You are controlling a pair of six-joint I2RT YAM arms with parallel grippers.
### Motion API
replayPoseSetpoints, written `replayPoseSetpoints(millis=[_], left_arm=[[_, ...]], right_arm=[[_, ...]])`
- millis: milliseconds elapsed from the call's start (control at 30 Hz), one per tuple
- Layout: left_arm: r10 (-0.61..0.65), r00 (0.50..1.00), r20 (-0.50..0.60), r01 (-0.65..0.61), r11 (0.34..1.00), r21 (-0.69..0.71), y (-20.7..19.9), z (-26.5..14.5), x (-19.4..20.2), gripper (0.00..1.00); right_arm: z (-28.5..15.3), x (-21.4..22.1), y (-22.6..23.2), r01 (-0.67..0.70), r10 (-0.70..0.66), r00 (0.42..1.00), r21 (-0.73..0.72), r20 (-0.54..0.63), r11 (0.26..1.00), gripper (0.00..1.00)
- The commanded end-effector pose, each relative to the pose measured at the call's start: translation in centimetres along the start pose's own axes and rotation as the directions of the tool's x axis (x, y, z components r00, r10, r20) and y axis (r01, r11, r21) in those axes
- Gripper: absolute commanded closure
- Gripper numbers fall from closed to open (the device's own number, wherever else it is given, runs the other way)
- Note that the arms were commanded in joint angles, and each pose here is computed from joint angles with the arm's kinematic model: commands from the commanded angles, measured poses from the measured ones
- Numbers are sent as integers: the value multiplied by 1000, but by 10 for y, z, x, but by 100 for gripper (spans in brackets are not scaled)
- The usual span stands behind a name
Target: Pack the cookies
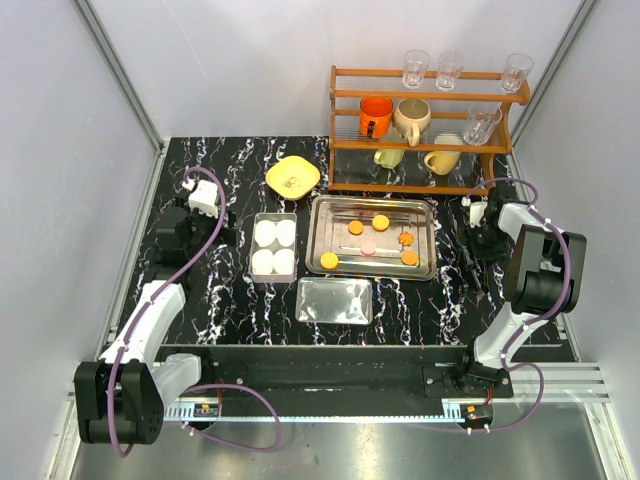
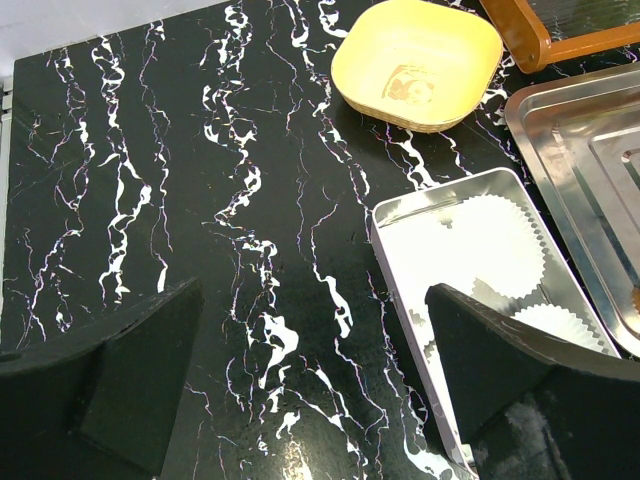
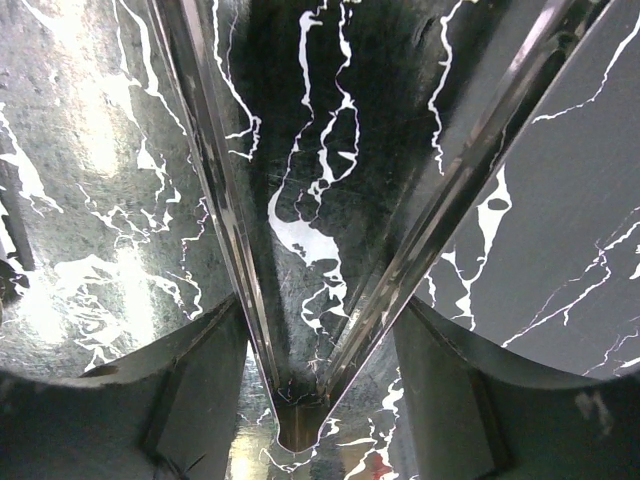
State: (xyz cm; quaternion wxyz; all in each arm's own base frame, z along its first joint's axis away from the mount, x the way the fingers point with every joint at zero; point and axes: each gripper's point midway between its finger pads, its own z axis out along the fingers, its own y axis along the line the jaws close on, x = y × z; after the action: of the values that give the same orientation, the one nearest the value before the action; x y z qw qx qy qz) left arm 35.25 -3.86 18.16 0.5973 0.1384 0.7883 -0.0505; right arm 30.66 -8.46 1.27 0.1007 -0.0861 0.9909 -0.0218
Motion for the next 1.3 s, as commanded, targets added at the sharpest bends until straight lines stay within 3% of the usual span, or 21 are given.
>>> replayPoseSetpoints(millis=[0,367,1267], left_arm=[[26,997,78,-26,1000,-2,4,3,-20,1],[29,997,70,-28,1000,-9,5,3,-17,1],[35,997,76,-34,999,-14,4,-3,-20,1]], right_arm=[[6,-14,-5,12,-12,999,1,39,1000,34],[15,-21,-5,-8,8,998,-4,58,1000,28],[25,-14,-2,-9,7,999,-64,-38,998,33]])
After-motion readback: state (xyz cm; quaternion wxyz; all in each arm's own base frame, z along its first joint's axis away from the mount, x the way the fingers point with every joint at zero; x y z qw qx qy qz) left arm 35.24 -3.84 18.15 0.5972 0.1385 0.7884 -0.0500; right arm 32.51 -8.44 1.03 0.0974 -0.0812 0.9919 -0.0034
